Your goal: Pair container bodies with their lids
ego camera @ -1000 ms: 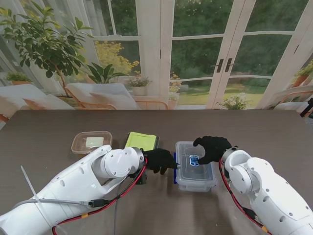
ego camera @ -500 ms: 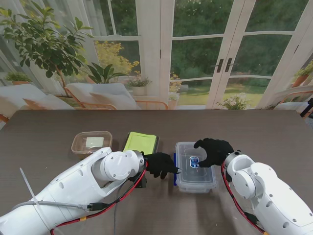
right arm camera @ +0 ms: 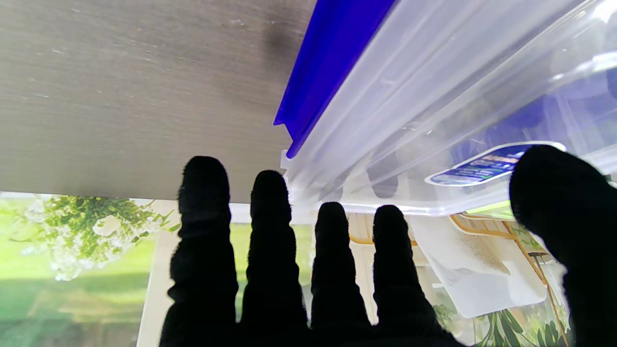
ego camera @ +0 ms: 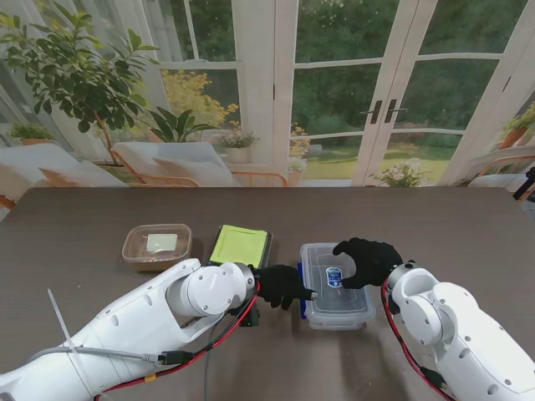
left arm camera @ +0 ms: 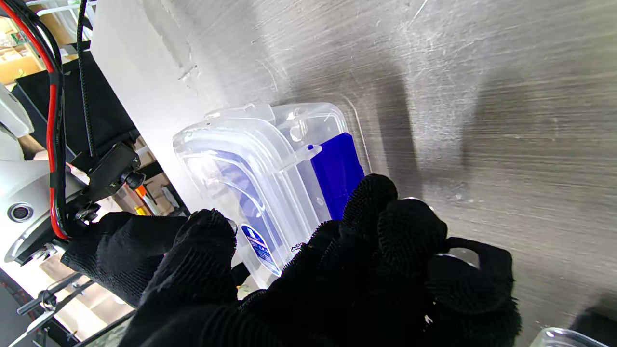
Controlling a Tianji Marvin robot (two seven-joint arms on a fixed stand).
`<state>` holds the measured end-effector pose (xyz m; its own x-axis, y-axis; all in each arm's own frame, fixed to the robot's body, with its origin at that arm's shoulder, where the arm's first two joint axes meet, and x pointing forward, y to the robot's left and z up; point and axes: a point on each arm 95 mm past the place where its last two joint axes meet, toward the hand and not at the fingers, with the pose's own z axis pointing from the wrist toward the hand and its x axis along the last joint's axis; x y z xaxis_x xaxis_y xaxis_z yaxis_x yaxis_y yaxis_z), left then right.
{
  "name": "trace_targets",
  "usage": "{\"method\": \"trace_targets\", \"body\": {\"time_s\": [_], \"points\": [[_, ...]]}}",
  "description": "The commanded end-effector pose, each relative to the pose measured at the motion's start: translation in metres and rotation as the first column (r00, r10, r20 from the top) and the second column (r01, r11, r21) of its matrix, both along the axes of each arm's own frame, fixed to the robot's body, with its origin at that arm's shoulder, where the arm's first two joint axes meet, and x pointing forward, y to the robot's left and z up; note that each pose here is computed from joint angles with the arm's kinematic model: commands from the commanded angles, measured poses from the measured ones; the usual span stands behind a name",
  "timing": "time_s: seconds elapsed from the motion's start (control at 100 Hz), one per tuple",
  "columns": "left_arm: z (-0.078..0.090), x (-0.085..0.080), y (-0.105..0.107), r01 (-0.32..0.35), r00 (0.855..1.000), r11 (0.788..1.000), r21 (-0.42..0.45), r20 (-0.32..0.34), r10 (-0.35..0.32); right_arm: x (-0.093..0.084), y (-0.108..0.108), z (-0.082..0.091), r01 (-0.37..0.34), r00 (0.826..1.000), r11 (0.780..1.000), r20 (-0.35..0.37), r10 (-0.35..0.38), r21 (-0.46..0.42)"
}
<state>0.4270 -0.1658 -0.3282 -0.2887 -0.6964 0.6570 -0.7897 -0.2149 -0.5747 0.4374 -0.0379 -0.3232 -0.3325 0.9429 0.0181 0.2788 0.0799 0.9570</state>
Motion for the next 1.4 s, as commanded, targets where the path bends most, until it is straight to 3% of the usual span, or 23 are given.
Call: {"method": "trace_targets", "body": {"time_s": [0.0,0.14,0.34,0.63,0.73,1.03,1.39], "points": [[-0.004,-0.009,-0.010,0.012,1.000,1.000,-0.015,-0.022,-0.012,-0.006,-0.002,-0.013,-0.005,0.999,1.000,-0.044,0.004,-0.014],[-0.012,-0.018,-0.002,-0.062,0.998,0.998,-0.015,0.000,0.062,-0.006,-0.003,-0.015,-0.007,0.999,1.000,-0.045,0.007,-0.010],[-0.022,-0.027,0.008,-0.178,0.984,0.984,-0.021,0.024,0.178,-0.007,0.000,-0.017,-0.018,0.999,1.000,-0.045,0.018,-0.003],[-0.018,-0.012,0.014,-0.290,0.944,0.956,-0.051,0.148,0.294,-0.008,0.001,-0.017,-0.022,0.999,1.000,-0.047,0.022,0.003],[-0.019,-0.005,0.013,-0.318,0.937,0.946,-0.063,0.129,0.323,-0.009,0.002,-0.017,-0.023,0.999,1.000,-0.048,0.023,0.005],[-0.030,0.010,0.004,-0.339,0.938,0.938,-0.075,0.055,0.343,-0.010,0.000,-0.017,-0.020,0.998,1.000,-0.053,0.020,0.007],[-0.034,0.024,-0.002,-0.356,0.933,0.932,-0.074,0.030,0.359,-0.010,-0.003,-0.019,-0.010,0.998,1.000,-0.057,0.011,0.013]]}}
